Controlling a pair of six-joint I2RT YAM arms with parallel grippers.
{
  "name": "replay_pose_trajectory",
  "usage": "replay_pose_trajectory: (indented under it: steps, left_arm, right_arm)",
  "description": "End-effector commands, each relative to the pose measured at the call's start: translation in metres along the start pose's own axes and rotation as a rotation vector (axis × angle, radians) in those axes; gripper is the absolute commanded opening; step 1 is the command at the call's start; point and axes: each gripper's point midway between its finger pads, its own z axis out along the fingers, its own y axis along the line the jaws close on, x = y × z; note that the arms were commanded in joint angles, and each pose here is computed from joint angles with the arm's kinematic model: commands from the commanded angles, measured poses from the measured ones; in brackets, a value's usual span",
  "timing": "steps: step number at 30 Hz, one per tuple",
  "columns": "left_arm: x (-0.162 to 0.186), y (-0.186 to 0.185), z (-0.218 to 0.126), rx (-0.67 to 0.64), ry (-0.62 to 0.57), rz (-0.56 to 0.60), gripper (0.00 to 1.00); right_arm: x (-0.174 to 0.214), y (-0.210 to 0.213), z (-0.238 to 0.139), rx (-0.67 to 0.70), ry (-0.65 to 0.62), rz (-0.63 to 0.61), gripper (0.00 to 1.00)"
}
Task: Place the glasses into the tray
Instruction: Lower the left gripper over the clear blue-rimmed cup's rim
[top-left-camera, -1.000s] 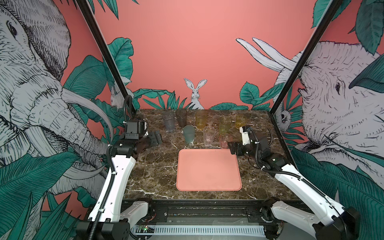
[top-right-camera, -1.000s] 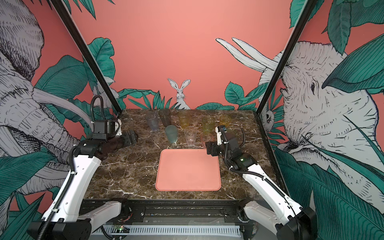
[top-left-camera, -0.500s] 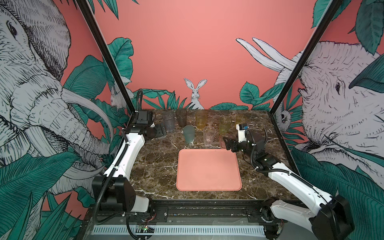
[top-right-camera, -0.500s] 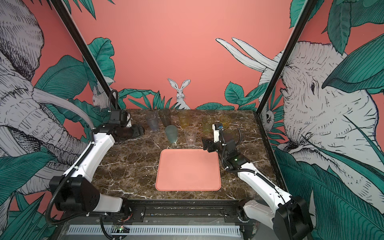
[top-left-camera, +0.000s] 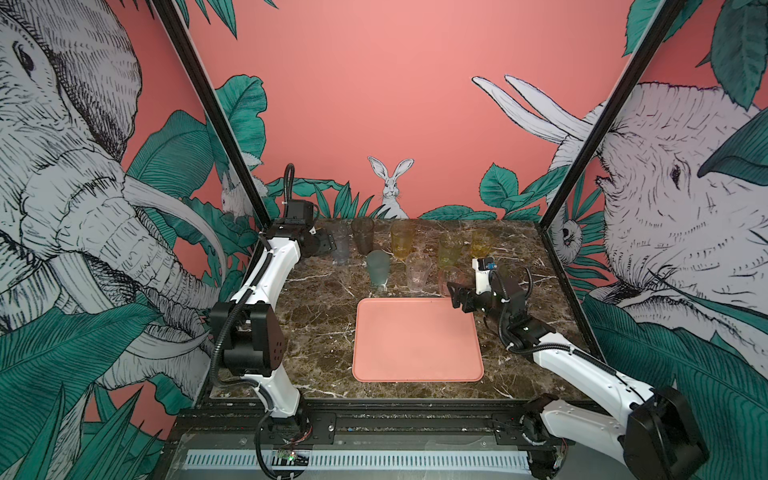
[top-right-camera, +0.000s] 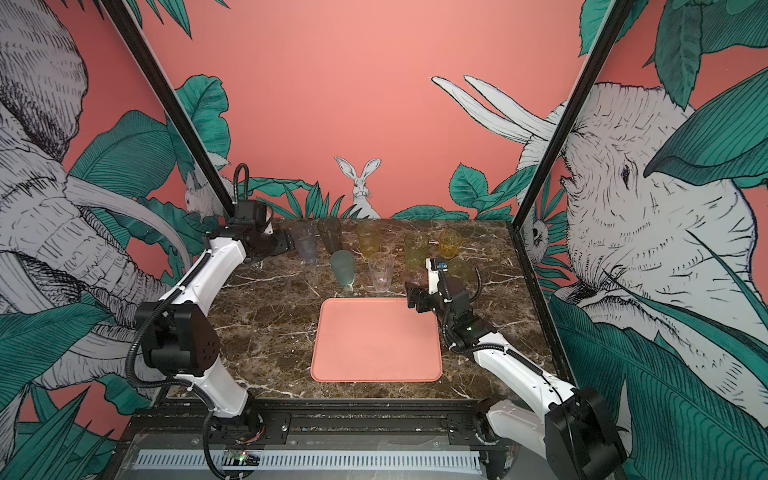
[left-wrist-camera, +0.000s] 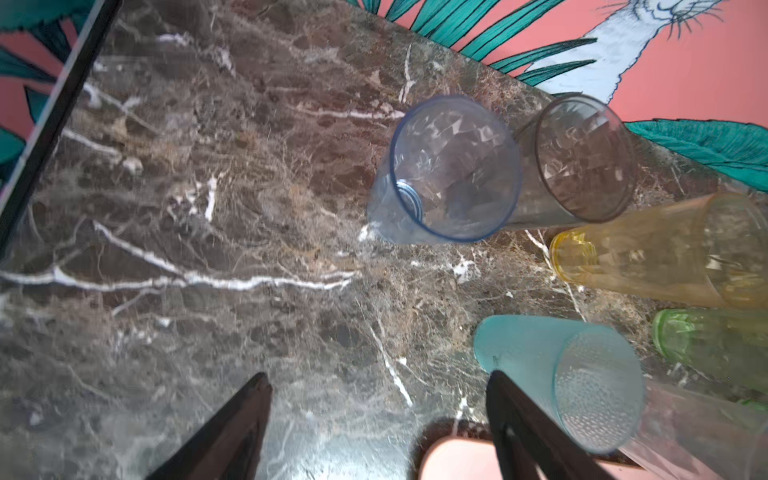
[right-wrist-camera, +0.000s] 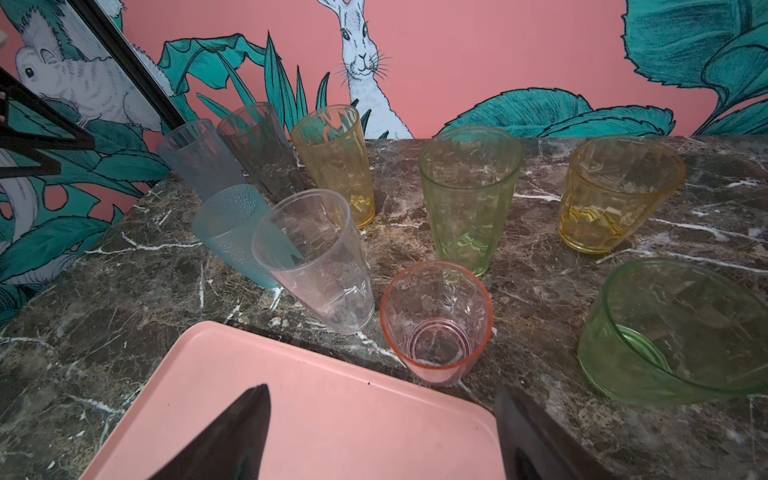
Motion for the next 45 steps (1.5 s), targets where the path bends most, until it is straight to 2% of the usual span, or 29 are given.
replay_pose_trajectory:
  steps: [1, 9, 16, 23, 40, 45]
  left_arm:
    - [-0.017, -0.003, -0.001, -0.019, -0.023, 0.009, 0.79]
    - [-0.036, -0.009, 0.026, -0.035, -0.003, 0.03, 0.72]
    - [-0.04, -0.004, 0.052, -0.082, 0.029, 0.049, 0.59]
    - [-0.037, -0.005, 0.067, -0.078, 0.061, 0.06, 0.37]
    - [-0.043, -0.008, 0.079, -0.076, 0.074, 0.063, 0.35]
    - [-0.041, -0.008, 0.085, -0.08, 0.087, 0.065, 0.32]
  right_arm:
    - [-0.014, 0.001, 0.002, -0.002, -0.068, 0.022, 0.86]
    - [-0.008, 0.001, 0.008, -0.004, -0.052, 0.029, 0.86]
    - [-0.001, 0.003, 0.015, -0.017, -0.026, 0.041, 0.87]
    - [0.005, 0.004, 0.023, -0.025, 0.01, 0.043, 0.88]
    - [0.011, 0.007, 0.03, -0.039, 0.048, 0.053, 0.88]
    - [0.012, 0.008, 0.03, -0.039, 0.053, 0.053, 0.88]
